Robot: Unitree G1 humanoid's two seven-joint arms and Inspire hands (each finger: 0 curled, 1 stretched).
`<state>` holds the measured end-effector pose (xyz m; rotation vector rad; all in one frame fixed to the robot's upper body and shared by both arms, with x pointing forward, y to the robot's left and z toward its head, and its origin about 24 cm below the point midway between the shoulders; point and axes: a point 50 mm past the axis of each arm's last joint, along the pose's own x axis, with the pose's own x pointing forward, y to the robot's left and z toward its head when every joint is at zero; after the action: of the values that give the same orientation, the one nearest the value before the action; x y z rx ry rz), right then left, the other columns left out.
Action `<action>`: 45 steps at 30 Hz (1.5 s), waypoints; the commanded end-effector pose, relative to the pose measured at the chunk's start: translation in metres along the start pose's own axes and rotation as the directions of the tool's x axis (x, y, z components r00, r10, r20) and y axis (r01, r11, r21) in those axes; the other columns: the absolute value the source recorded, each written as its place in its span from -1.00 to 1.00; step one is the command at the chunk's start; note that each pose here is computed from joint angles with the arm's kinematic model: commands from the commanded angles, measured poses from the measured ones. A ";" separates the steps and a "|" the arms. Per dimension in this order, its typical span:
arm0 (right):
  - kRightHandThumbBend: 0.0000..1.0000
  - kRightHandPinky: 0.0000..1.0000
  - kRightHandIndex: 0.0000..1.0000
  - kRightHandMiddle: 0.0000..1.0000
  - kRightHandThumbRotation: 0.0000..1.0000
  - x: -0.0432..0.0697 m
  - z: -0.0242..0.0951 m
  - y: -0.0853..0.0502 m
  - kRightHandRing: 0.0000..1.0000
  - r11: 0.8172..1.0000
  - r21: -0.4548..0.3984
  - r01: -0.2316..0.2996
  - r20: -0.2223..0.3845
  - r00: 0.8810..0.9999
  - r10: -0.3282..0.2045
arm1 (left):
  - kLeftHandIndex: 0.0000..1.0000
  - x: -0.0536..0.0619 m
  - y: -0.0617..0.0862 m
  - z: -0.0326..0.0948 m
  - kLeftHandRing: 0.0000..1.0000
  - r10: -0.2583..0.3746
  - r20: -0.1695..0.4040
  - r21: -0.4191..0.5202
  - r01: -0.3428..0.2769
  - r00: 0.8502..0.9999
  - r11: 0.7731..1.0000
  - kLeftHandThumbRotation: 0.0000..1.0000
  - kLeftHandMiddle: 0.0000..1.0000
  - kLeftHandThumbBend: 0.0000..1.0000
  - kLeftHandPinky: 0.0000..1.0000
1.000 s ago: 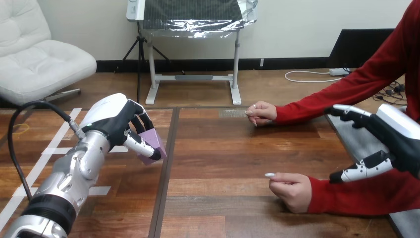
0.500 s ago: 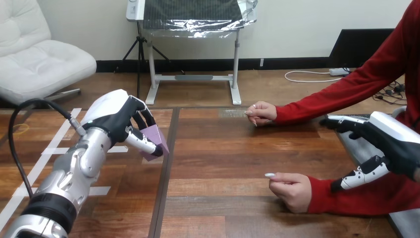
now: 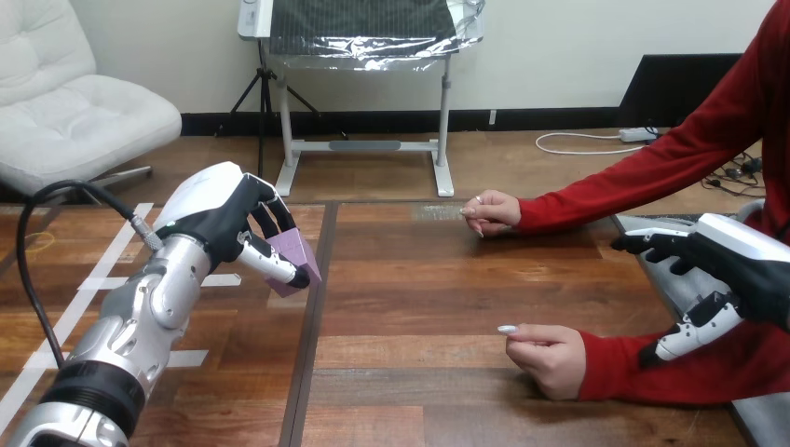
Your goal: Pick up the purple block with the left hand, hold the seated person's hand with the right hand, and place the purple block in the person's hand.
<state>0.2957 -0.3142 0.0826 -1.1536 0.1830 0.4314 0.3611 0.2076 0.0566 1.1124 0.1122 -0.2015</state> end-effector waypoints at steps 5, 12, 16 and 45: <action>1.00 0.67 0.74 0.77 -0.96 0.003 0.012 -0.030 0.73 0.996 -0.081 0.022 0.014 1.000 -0.021 | -0.05 0.003 0.017 0.013 -0.21 0.072 0.033 -0.057 -0.070 0.997 0.996 -1.00 -0.07 0.29 -0.35; 1.00 0.67 0.70 0.73 -0.99 0.007 0.012 -0.022 0.67 0.995 -0.099 -0.013 0.000 1.000 0.013 | -0.02 0.003 0.017 0.014 -0.16 0.073 0.031 -0.075 -0.070 0.997 0.995 -1.00 -0.03 0.26 -0.31; 1.00 0.64 0.68 0.71 -0.99 0.010 0.012 -0.018 0.66 0.994 -0.103 -0.041 -0.017 0.999 0.039 | -0.02 0.004 0.018 0.014 -0.19 0.075 0.034 -0.080 -0.072 0.997 0.994 -1.00 -0.05 0.25 -0.33; 1.00 0.17 0.51 0.54 -0.98 0.032 0.020 0.021 0.45 0.974 -0.184 -0.131 -0.063 0.991 0.121 | -0.07 0.003 0.022 0.018 -0.22 0.092 0.054 -0.097 -0.087 0.994 0.991 -1.00 -0.08 0.22 -0.36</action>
<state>0.2950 -0.2993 0.0488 -1.3233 0.3569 0.5596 0.3621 0.2083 0.0628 1.0507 0.1085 -0.1711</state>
